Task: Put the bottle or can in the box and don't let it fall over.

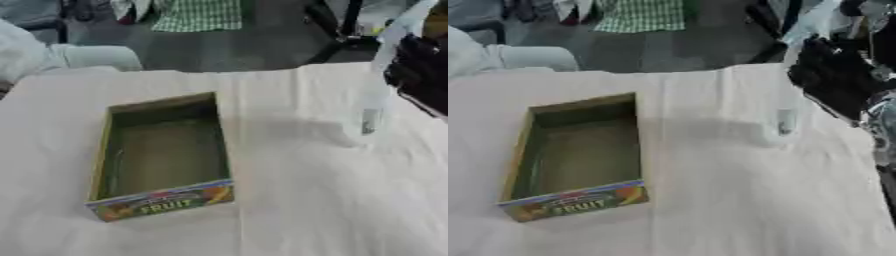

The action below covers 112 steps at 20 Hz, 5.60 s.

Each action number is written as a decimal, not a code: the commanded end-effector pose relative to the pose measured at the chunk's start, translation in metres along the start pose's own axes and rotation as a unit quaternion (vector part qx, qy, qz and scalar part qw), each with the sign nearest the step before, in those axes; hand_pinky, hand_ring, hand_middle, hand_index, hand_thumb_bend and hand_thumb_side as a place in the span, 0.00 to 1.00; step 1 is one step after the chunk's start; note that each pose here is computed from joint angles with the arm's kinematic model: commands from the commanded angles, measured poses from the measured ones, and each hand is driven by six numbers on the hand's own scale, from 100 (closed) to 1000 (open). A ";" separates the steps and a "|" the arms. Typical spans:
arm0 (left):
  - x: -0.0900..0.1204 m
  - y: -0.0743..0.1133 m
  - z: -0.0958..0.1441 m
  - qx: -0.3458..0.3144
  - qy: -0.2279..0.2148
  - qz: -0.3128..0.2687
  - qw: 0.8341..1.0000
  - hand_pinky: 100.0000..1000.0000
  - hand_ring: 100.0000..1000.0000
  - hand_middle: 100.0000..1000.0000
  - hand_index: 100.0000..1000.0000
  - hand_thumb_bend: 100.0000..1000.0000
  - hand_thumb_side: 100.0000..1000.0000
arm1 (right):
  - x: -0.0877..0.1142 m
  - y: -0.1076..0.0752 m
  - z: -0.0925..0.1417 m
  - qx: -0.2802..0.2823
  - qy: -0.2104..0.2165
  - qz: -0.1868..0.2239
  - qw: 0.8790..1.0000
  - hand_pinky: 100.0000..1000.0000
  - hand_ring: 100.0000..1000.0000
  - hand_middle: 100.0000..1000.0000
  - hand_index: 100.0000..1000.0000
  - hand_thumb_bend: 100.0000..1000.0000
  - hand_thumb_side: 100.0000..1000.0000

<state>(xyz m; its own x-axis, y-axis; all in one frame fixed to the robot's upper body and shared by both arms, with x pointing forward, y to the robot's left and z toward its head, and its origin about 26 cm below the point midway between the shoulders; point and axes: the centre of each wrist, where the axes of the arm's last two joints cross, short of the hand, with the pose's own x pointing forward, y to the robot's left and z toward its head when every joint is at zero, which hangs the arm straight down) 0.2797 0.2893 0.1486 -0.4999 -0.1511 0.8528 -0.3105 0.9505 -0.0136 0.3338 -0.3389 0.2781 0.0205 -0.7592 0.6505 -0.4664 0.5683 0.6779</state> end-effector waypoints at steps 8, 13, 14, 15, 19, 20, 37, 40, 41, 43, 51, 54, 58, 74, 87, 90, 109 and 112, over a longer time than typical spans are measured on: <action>0.008 0.003 -0.004 -0.009 -0.016 -0.003 1.000 0.72 0.92 0.79 0.73 0.70 0.57 | 0.018 0.040 -0.015 0.065 -0.012 0.015 0.998 0.00 0.00 0.11 1.00 0.00 0.75; 0.008 0.003 -0.004 -0.010 -0.015 -0.003 1.000 0.72 0.92 0.79 0.73 0.70 0.57 | 0.015 0.055 -0.028 0.090 0.002 0.009 0.996 0.00 0.00 0.12 1.00 0.00 0.74; 0.008 0.002 -0.004 -0.010 -0.015 -0.002 1.000 0.72 0.92 0.79 0.73 0.70 0.57 | 0.013 0.058 -0.031 0.096 0.008 0.008 0.995 0.00 0.00 0.12 1.00 0.00 0.74; 0.008 0.002 -0.004 -0.010 -0.015 -0.002 1.000 0.72 0.92 0.79 0.73 0.70 0.57 | 0.012 0.061 -0.034 0.101 0.013 0.007 0.995 0.00 0.00 0.12 1.00 0.00 0.74; 0.008 0.003 -0.004 -0.010 -0.014 0.000 1.000 0.72 0.92 0.79 0.73 0.70 0.57 | 0.002 0.077 -0.046 0.129 0.040 0.006 0.991 0.00 0.00 0.13 1.00 0.00 0.74; 0.008 0.002 -0.004 -0.010 -0.014 0.001 1.000 0.72 0.92 0.79 0.73 0.70 0.57 | -0.001 0.081 -0.050 0.137 0.049 0.005 0.989 0.00 0.00 0.13 1.00 0.00 0.74; 0.013 -0.004 -0.009 -0.023 -0.021 0.013 0.999 0.72 0.92 0.79 0.73 0.71 0.57 | -0.050 0.132 -0.088 0.237 0.163 0.006 0.958 0.00 0.00 0.15 1.00 0.00 0.75; 0.014 -0.005 -0.011 -0.026 -0.023 0.014 0.999 0.72 0.92 0.79 0.73 0.71 0.57 | -0.060 0.139 -0.095 0.249 0.181 0.005 0.951 0.00 0.00 0.15 1.00 0.00 0.76; 0.014 -0.005 -0.011 -0.026 -0.023 0.015 0.999 0.72 0.92 0.79 0.73 0.71 0.57 | -0.064 0.140 -0.097 0.250 0.188 0.003 0.950 0.00 0.00 0.14 1.00 0.00 0.76; 0.015 -0.005 -0.012 -0.025 -0.024 0.016 0.999 0.72 0.92 0.79 0.73 0.71 0.57 | -0.072 0.140 -0.102 0.250 0.199 -0.002 0.947 0.00 0.00 0.14 1.00 0.00 0.76; 0.017 -0.005 -0.015 -0.001 -0.026 0.031 0.999 0.72 0.92 0.79 0.73 0.71 0.57 | -0.099 0.137 -0.116 0.242 0.234 -0.021 0.942 0.00 0.00 0.13 0.99 0.00 0.77; 0.017 -0.004 -0.016 0.011 -0.027 0.037 0.999 0.72 0.92 0.79 0.73 0.71 0.57 | -0.105 0.134 -0.119 0.236 0.237 -0.028 0.942 0.00 0.00 0.12 0.99 0.00 0.77; 0.018 -0.003 -0.017 0.023 -0.030 0.041 0.998 0.72 0.92 0.79 0.74 0.72 0.57 | -0.109 0.134 -0.122 0.239 0.235 -0.039 0.941 0.00 0.00 0.12 0.99 0.00 0.77; 0.019 -0.006 -0.018 0.049 -0.031 0.057 0.997 0.72 0.92 0.79 0.73 0.72 0.57 | -0.129 0.100 -0.129 0.213 0.286 -0.071 0.932 0.00 0.00 0.07 0.96 0.00 0.81; 0.019 -0.006 -0.018 0.061 -0.031 0.057 0.996 0.72 0.92 0.79 0.73 0.73 0.57 | -0.156 0.050 -0.122 0.127 0.331 -0.064 0.933 0.00 0.00 0.02 0.94 0.00 0.84; 0.019 -0.006 -0.018 0.060 -0.033 0.057 0.996 0.72 0.92 0.79 0.73 0.72 0.57 | -0.160 0.041 -0.120 0.112 0.340 -0.062 0.932 0.00 0.00 0.02 0.94 0.00 0.84; 0.016 0.000 -0.015 0.061 -0.029 0.040 0.997 0.72 0.92 0.79 0.73 0.73 0.57 | -0.143 0.005 -0.105 0.057 0.303 -0.059 0.949 0.00 0.00 0.02 0.94 0.00 0.85; 0.016 0.001 -0.015 0.062 -0.027 0.037 0.997 0.72 0.92 0.79 0.73 0.73 0.57 | -0.129 0.006 -0.101 0.065 0.279 -0.058 0.956 0.00 0.00 0.03 0.94 0.00 0.85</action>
<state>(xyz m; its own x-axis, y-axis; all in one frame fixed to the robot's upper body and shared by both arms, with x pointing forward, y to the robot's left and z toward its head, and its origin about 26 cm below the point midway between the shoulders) 0.2858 0.2869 0.1609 -0.5467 -0.0675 0.8346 -0.3572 0.9203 -0.1595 0.4210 -0.1979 0.2159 0.5738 -0.4926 0.6543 -0.5000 0.4220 0.7562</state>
